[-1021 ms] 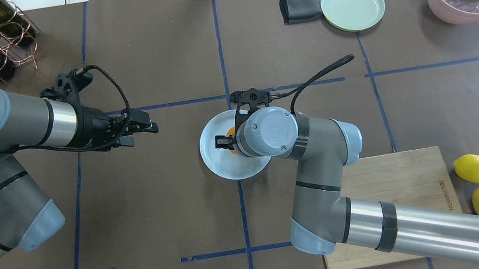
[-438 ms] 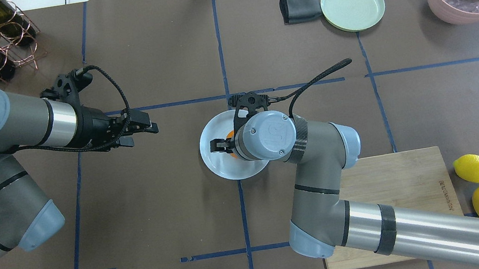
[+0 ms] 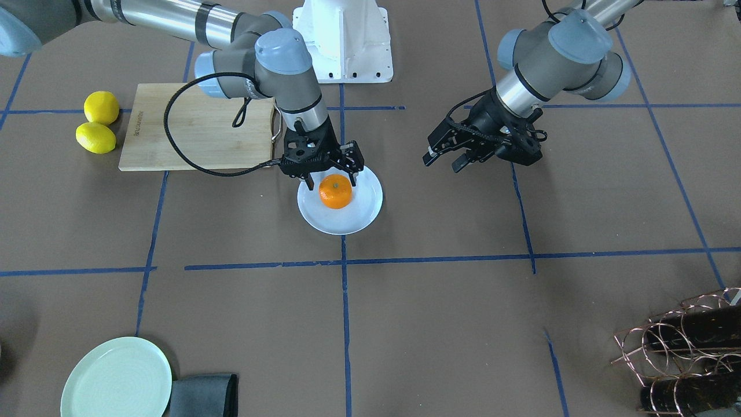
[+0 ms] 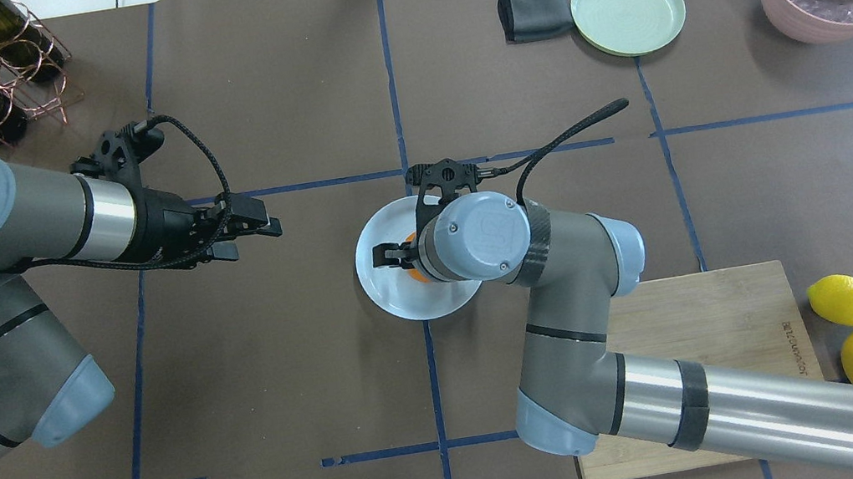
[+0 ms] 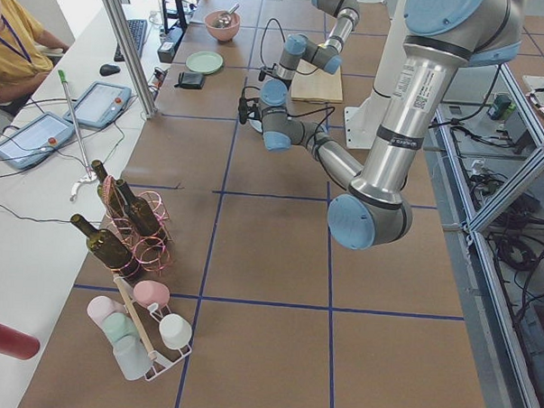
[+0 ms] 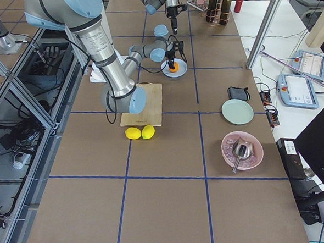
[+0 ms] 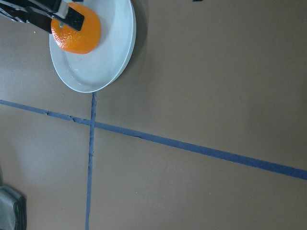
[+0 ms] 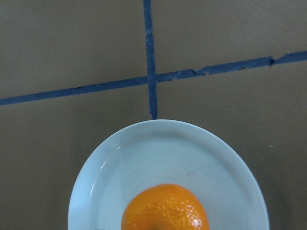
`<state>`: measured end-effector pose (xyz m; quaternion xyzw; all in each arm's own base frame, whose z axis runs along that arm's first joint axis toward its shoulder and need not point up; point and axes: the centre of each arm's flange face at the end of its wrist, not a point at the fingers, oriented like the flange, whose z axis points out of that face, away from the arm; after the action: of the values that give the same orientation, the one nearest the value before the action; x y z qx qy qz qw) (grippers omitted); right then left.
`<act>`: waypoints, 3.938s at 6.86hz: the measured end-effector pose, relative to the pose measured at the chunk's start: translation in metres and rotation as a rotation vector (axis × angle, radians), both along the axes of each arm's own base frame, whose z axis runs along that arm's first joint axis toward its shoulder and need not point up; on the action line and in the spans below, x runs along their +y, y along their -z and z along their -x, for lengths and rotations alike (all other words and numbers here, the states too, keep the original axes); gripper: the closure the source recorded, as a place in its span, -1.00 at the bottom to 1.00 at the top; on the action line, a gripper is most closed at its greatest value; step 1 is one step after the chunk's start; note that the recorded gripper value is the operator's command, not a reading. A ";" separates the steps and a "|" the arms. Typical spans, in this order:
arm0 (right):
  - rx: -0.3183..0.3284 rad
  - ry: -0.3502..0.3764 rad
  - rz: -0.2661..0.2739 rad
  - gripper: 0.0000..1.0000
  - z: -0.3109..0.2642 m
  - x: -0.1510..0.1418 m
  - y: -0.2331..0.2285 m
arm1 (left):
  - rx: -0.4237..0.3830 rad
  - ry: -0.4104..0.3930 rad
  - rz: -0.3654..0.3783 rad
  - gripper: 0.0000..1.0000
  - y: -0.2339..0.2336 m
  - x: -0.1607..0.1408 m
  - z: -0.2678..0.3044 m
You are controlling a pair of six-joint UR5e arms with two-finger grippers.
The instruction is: Pick orange to plate
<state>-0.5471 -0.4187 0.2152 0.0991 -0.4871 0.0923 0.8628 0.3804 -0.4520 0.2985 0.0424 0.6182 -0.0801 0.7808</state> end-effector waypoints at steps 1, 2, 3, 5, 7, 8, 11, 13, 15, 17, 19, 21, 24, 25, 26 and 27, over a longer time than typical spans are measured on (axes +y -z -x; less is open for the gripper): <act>-0.024 0.023 0.007 -1.00 -0.046 0.000 -0.003 | -0.026 -0.014 -0.042 -0.65 -0.015 -0.002 0.012; -0.027 0.064 0.011 -1.00 -0.103 -0.008 -0.025 | -0.076 -0.037 -0.128 -0.65 -0.041 -0.005 0.033; -0.008 0.112 0.007 -1.00 -0.162 -0.025 -0.059 | -0.139 -0.062 -0.230 -0.65 -0.075 -0.010 0.062; 0.069 0.204 -0.052 -1.00 -0.281 -0.058 -0.146 | -0.281 -0.108 -0.427 -0.65 -0.148 -0.022 0.140; 0.145 0.269 -0.125 -1.00 -0.397 -0.090 -0.235 | -0.408 -0.140 -0.516 -0.66 -0.208 -0.045 0.245; 0.181 0.299 -0.151 -1.00 -0.447 -0.104 -0.276 | -0.493 -0.167 -0.544 -0.66 -0.235 -0.058 0.303; 0.260 0.417 -0.181 -1.00 -0.548 -0.113 -0.356 | -0.634 -0.187 -0.506 -1.00 -0.271 -0.062 0.425; 0.270 0.472 -0.184 -1.00 -0.571 -0.109 -0.368 | -0.635 -0.184 -0.374 -1.00 -0.270 -0.063 0.457; 0.268 0.472 -0.179 -1.00 -0.573 -0.109 -0.367 | -0.625 -0.191 -0.280 -1.00 -0.256 -0.076 0.468; 0.267 0.470 -0.179 -1.00 -0.572 -0.112 -0.364 | -0.605 -0.219 -0.169 -1.00 -0.259 -0.064 0.466; 0.266 0.471 -0.171 -1.00 -0.572 -0.115 -0.361 | -0.584 -0.240 -0.137 -1.00 -0.271 -0.047 0.461; 0.271 0.471 -0.163 -1.00 -0.572 -0.117 -0.358 | -0.547 -0.246 -0.144 -1.00 -0.270 -0.044 0.454; 0.269 0.462 -0.153 -1.00 -0.572 -0.116 -0.356 | -0.503 -0.260 -0.181 -1.00 -0.267 -0.047 0.439; 0.265 0.460 -0.153 -1.00 -0.572 -0.114 -0.355 | -0.500 -0.261 -0.183 -1.00 -0.268 -0.047 0.438; 0.266 0.460 -0.152 -1.00 -0.572 -0.112 -0.356 | -0.501 -0.257 -0.196 -1.00 -0.265 -0.049 0.438; 0.269 0.460 -0.149 -1.00 -0.572 -0.109 -0.359 | -0.505 -0.255 -0.216 -1.00 -0.257 -0.054 0.437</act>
<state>0.0250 -0.5273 0.5745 0.0606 -0.3835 -0.1561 0.9082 -0.0562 -0.5056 0.5558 0.0656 0.4097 0.0978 0.9046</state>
